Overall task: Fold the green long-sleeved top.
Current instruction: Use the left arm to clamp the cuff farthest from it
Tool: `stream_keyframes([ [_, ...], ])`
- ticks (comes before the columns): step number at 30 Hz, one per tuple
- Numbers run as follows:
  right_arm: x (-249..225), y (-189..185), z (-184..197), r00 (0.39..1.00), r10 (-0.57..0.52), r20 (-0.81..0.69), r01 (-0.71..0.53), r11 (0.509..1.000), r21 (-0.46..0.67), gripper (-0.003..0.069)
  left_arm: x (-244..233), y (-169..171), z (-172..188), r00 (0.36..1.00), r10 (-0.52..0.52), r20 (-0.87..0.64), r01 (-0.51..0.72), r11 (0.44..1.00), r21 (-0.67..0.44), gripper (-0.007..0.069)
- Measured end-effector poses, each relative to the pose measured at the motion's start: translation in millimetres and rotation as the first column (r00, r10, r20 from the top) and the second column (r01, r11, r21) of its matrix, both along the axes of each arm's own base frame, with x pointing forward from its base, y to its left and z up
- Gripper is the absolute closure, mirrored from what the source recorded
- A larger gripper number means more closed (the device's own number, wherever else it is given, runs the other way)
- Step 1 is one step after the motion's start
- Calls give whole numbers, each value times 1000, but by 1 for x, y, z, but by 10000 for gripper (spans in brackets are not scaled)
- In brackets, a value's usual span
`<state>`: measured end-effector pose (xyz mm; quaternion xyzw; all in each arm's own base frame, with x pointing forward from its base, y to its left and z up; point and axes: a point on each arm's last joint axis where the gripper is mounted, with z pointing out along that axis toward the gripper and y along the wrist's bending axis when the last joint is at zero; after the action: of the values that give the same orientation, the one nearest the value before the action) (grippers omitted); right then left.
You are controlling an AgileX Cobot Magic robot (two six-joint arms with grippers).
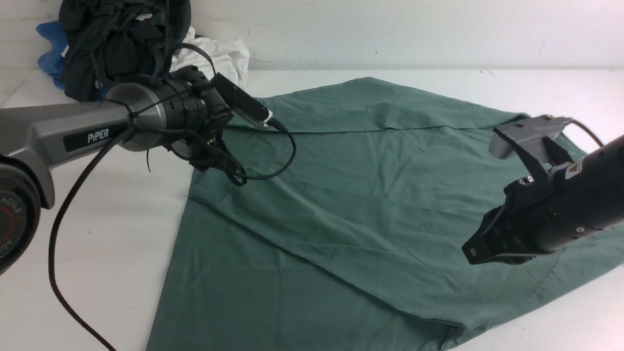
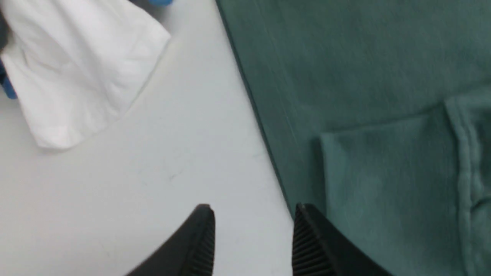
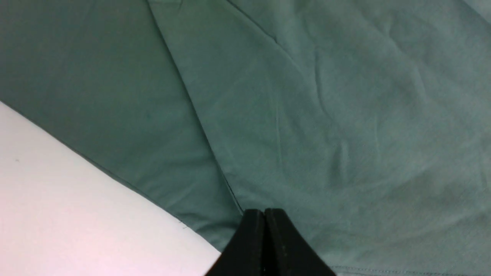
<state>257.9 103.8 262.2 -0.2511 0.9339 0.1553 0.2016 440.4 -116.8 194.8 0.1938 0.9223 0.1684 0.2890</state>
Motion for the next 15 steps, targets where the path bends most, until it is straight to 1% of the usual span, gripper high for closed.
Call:
stream_keyframes([
  [3,2,0,1,1000,-9,23,9,1000,3,673,17,-1,24,999,7,45,-3,995,-96,350],
  [7,6,1,-4,1000,-15,21,15,1000,0,673,44,1,37,1000,4,18,1,973,-232,398],
  [9,9,2,-10,1000,-16,-1,15,1000,-7,673,61,4,30,999,-1,-34,-10,949,-316,418],
  [11,13,3,-19,999,-16,-27,16,1000,-15,673,77,8,15,996,0,-85,-33,922,-386,419],
  [13,16,4,-29,998,-17,-59,15,1000,-25,673,91,13,-7,991,10,-136,-67,904,-421,387],
  [15,19,4,-36,997,-17,-81,15,999,-32,673,102,17,-17,990,36,-135,-92,898,-430,342],
])
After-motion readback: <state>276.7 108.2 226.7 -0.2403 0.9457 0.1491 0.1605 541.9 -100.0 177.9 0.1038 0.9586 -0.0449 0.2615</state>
